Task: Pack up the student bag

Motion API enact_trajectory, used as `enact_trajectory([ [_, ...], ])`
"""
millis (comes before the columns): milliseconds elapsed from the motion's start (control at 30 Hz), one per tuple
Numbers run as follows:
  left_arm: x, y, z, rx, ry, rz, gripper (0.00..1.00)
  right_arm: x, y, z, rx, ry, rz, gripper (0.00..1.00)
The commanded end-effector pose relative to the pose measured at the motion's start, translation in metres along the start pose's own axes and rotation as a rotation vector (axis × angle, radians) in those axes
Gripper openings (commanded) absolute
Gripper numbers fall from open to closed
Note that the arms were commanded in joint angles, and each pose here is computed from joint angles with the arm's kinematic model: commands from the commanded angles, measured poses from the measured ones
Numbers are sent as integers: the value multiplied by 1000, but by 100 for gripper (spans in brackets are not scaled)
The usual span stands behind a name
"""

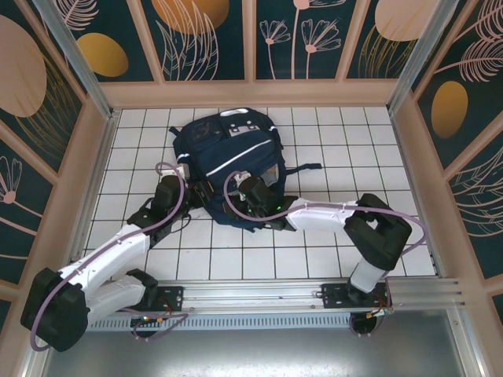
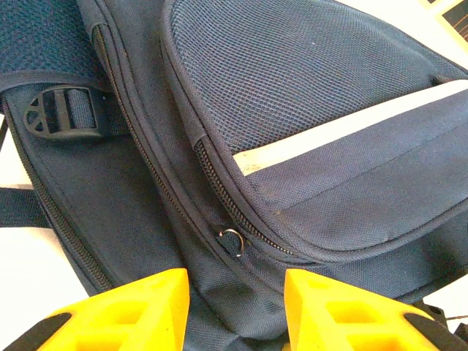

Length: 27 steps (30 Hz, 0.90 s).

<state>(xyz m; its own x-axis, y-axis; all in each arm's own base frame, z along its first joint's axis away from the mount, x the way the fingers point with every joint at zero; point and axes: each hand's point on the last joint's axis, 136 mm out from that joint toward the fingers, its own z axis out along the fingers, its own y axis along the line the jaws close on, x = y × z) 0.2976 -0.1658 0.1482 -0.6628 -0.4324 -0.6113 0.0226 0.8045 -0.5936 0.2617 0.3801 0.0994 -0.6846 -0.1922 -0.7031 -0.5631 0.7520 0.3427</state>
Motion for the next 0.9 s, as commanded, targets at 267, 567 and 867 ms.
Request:
enact_trajectory([
  [267, 0, -4, 5, 31, 4, -21, 41, -29, 20, 10, -21, -72, -66, 32],
  [567, 10, -11, 14, 98, 40, -134, 44, -31, 13, -3, 62, -123, -84, 0],
  [867, 33, -11, 38, 157, 120, -326, 47, -34, 21, -12, 36, -155, -85, 0],
])
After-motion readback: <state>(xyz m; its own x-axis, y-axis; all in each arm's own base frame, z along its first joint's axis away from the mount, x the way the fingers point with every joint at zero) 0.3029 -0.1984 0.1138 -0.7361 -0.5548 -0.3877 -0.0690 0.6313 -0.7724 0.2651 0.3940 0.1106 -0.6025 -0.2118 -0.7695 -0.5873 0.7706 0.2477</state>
